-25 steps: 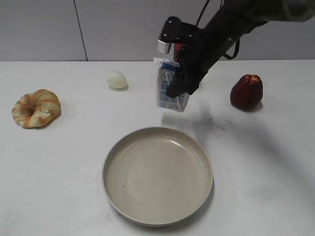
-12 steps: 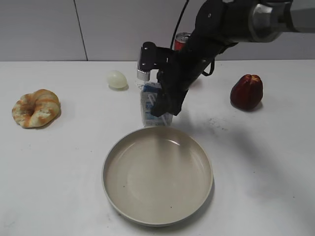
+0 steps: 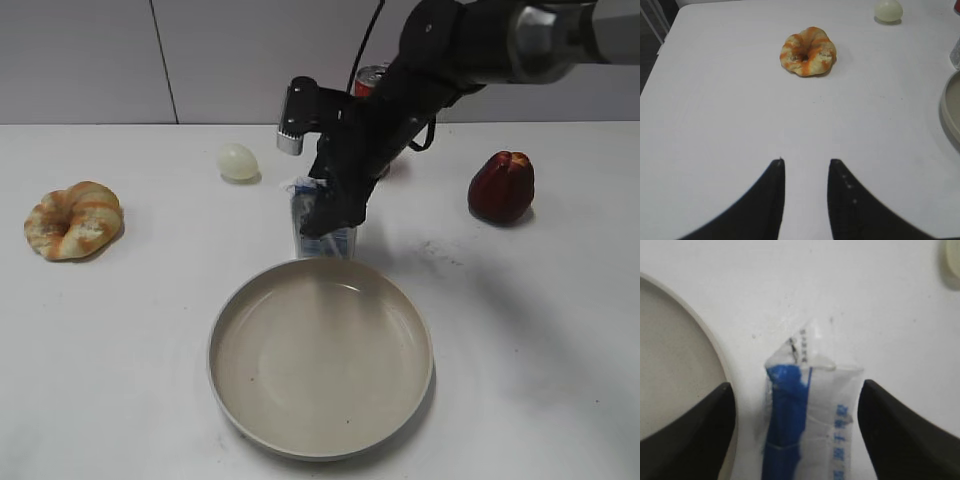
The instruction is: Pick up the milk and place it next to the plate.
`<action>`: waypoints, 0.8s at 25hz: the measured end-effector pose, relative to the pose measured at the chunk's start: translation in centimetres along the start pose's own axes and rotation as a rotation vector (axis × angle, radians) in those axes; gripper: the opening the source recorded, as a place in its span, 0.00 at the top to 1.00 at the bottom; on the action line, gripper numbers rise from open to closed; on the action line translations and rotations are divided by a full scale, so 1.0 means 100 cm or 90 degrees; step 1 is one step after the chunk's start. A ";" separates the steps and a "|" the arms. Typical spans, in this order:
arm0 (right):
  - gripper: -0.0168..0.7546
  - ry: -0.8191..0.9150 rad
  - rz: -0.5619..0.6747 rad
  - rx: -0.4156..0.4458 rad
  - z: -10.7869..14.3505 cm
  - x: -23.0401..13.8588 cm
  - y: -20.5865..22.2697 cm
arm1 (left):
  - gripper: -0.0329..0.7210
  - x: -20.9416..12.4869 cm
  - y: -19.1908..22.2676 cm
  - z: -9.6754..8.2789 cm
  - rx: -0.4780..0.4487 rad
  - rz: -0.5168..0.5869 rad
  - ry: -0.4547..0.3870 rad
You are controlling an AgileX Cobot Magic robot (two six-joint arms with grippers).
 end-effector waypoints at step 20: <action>0.22 0.494 -0.003 -0.321 0.057 -0.007 -0.267 | 0.65 0.000 0.000 0.000 0.000 0.000 0.000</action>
Point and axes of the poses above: a point on each arm's last joint axis where the gripper is mounted, y pointing out along that axis toward the gripper, z along the wrist's bending axis when the last joint is at zero, x = y × z, the point moved 4 cm from there along y, pointing out along that axis toward the gripper, and after that the axes turned 11 degrees about y, right-handed, at the moved point
